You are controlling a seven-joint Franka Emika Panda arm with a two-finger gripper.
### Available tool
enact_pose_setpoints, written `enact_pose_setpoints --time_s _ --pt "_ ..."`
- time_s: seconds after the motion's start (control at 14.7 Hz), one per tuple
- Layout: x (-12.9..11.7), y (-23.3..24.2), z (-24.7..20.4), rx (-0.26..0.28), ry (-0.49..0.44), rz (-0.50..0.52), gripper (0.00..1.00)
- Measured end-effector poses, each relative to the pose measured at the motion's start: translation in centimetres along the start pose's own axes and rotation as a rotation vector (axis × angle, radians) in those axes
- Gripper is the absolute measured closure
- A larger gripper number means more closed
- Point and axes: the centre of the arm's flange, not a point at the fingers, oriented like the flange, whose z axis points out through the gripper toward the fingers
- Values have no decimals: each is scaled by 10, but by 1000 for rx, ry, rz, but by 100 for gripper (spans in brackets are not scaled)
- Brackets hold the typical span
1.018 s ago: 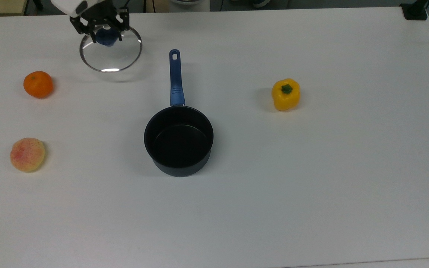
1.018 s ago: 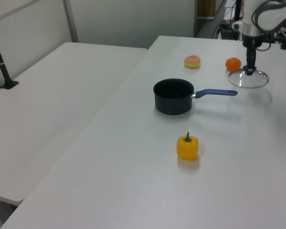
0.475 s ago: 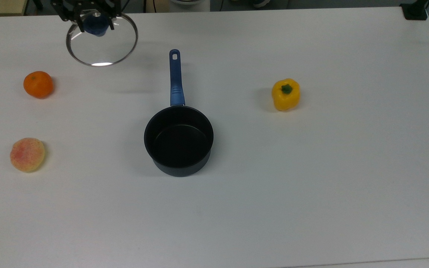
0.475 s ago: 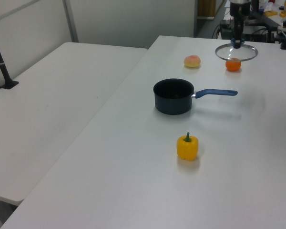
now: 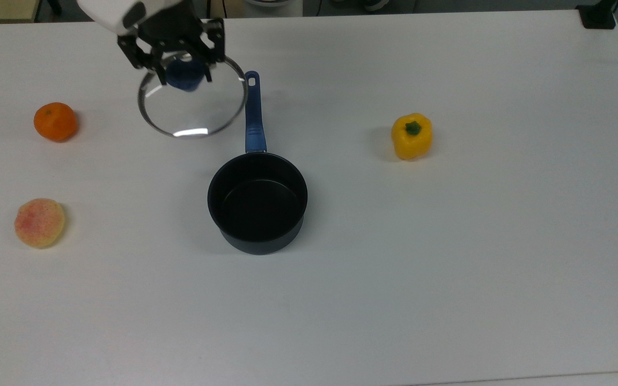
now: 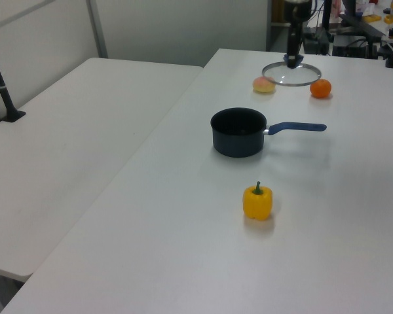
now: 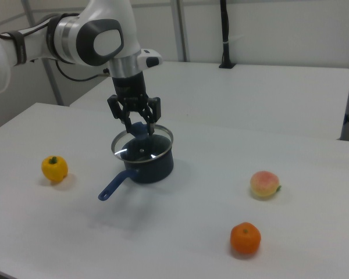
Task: Close lid
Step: 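Carry the lifted lid over the navy saucepan's opening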
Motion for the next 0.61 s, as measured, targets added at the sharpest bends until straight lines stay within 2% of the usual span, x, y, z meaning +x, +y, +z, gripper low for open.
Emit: enact_pose_setpoints --time_s 0.34,0.61 --pt "62 -56 46 -16 -29 -60 33" --pt "90 -88 74 -29 -21 -107 33"
